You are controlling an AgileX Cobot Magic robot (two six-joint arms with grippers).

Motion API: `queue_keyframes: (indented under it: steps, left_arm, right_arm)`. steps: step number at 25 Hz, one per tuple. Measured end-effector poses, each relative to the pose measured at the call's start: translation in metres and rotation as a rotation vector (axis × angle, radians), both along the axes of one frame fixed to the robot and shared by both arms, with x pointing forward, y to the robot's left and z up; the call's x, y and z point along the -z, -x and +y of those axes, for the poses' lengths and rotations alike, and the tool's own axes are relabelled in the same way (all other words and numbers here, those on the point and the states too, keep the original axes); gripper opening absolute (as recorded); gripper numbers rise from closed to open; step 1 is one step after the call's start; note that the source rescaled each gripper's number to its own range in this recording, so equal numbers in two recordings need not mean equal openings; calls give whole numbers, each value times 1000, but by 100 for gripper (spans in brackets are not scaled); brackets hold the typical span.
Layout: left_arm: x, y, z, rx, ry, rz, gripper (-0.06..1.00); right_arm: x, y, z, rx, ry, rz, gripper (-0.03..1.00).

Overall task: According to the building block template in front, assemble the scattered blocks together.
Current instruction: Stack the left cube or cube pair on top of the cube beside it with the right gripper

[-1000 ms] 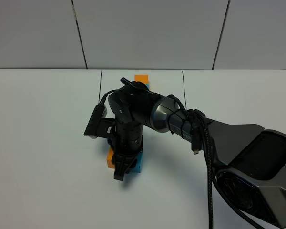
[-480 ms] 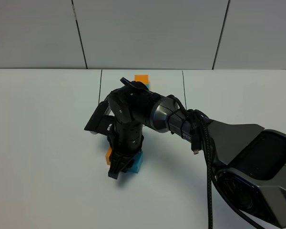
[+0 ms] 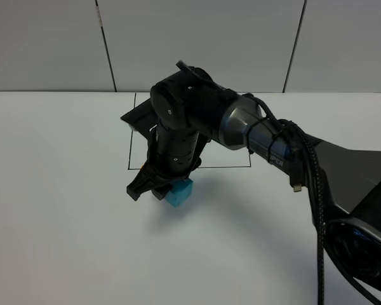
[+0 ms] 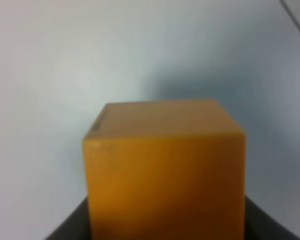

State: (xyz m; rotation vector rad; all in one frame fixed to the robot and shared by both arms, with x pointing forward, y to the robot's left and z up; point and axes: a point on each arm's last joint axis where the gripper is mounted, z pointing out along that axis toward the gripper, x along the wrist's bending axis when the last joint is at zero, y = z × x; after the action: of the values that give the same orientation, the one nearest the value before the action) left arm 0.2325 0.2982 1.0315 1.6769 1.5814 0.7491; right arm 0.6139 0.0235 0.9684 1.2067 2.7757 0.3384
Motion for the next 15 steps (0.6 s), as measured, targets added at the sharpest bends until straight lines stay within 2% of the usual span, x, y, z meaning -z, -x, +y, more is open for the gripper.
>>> queue_keyframes:
  steps: [6,15]
  left_arm:
    - [0,0,0,0,0,0,97]
    - [0,0,0,1,-1,0,97]
  right_arm:
    - [-8,-17,-27,332,-59,71,0]
    - [-8,-29,-42,595,-117,115,0]
